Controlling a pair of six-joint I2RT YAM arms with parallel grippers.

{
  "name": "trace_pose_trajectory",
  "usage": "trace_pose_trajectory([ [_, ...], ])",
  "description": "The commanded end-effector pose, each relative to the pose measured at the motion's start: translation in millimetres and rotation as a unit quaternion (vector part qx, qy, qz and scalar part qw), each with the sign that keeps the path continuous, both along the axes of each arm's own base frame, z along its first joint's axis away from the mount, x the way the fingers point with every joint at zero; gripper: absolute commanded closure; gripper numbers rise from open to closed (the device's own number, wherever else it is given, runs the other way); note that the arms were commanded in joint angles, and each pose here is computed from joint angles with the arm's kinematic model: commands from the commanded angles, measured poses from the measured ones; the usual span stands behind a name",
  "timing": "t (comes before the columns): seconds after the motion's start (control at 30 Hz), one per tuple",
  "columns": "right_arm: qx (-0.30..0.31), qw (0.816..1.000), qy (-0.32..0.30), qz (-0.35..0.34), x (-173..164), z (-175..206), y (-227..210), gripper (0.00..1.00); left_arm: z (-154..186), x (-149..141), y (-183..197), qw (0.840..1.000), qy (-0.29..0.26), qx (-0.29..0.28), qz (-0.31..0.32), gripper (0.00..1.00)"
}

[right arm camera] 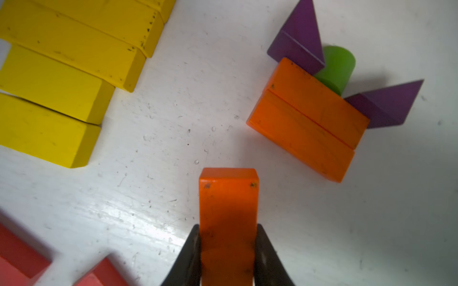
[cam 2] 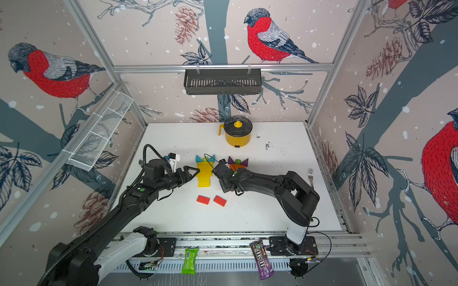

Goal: Assemble a carrot with building blocks
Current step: Assemble the building block at the center of the board.

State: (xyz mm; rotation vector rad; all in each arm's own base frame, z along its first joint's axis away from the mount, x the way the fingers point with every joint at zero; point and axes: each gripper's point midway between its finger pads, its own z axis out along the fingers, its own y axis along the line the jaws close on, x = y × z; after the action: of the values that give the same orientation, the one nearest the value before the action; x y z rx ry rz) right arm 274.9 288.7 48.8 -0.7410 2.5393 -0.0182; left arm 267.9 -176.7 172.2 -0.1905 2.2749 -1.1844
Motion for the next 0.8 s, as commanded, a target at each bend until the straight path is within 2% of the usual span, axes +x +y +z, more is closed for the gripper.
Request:
trace_pose_trajectory([
  [0.0,-0.076,0.994,0.001,0.081,0.7,-8.9,-12.7,0.74,2.7,2.5,1.8,1.000,-0.012,0.004,0.003,0.19],
  [0.23,-0.093,0.986,-0.009,0.136,3.3,-16.8,-11.2,0.72,4.1,2.3,3.0,1.000,-0.016,0.007,0.005,0.19],
  [0.47,-0.165,0.975,-0.006,0.152,11.9,-28.4,-26.8,0.71,6.2,4.1,2.2,1.000,-0.018,0.008,0.004,0.19],
  [0.63,-0.167,0.974,-0.013,0.155,18.5,-27.1,-30.2,0.70,4.7,4.3,2.0,1.000,-0.015,0.005,0.005,0.19],
  [0.77,-0.162,0.973,-0.013,0.164,19.3,-24.6,-27.4,0.63,7.2,4.7,2.3,1.000,-0.018,0.007,0.005,0.20],
])
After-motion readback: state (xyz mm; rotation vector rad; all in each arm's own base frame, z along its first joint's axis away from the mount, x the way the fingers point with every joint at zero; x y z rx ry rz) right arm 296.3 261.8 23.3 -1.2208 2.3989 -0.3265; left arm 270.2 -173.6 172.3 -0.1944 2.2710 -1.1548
